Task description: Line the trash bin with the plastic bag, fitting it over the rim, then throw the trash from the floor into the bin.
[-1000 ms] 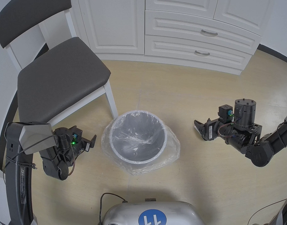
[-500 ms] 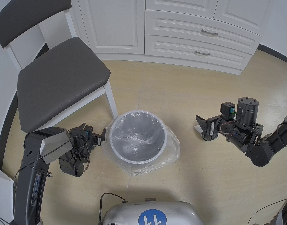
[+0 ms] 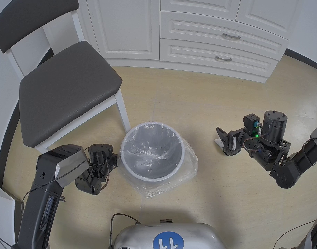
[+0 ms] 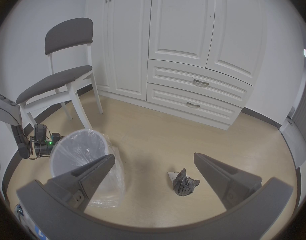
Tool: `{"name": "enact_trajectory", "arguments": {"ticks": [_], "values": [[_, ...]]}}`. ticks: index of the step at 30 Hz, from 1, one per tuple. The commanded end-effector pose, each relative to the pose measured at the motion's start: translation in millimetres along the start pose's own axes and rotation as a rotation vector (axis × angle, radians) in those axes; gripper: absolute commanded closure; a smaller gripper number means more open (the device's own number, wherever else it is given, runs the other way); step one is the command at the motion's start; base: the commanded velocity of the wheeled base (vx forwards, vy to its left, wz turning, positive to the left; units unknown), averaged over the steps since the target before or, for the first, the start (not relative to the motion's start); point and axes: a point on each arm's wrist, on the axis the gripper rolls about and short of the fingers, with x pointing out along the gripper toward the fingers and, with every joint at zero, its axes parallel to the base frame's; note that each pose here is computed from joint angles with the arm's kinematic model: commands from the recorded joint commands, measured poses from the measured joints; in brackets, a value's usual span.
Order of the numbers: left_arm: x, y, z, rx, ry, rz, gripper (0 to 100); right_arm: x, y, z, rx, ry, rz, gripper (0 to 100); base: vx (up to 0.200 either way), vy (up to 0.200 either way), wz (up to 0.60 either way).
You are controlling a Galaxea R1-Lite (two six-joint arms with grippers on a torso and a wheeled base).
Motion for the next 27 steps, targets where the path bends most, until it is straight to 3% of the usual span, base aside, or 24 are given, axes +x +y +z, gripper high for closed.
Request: {"name": "enact_trajectory", "arguments": {"ticks": [1,5,11,17,18,21,27], "values": [[0.7,-11.7,0.5,0.007,-0.015,-0.035,0,3.1,1.9,-8.0,-0.01,0.025,0.004,0,0.0,0.0,0.0],[-0.4,-14.0,3.6,0.012,-0.025,-0.074,0,2.5,1.7,-8.3,-0.015,0.026,0.005,0,0.0,0.0,0.0],[-26.7,-10.2,4.6,0.047,0.055,-0.179,0,2.7,2.0,-9.6,-0.017,0.031,0.005,0,0.0,0.0,0.0],[-29.3,7.6,-1.0,0.089,0.076,-0.133,0,4.3,2.6,-14.1,-0.026,0.044,0.006,0,0.0,0.0,0.0],[-30.6,17.2,-3.5,0.094,0.096,-0.079,0,4.5,2.8,-14.5,-0.033,0.046,0.007,0,0.0,0.0,0.0],[-35.1,28.4,-1.8,0.101,0.106,-0.026,0,4.7,2.9,-15.0,-0.033,0.047,0.007,0,0.0,0.0,0.0],[-62.0,39.3,4.8,0.097,0.083,-0.014,0,3.9,2.8,-15.6,-0.035,0.05,0.008,0,0.0,0.0,0.0]]}}
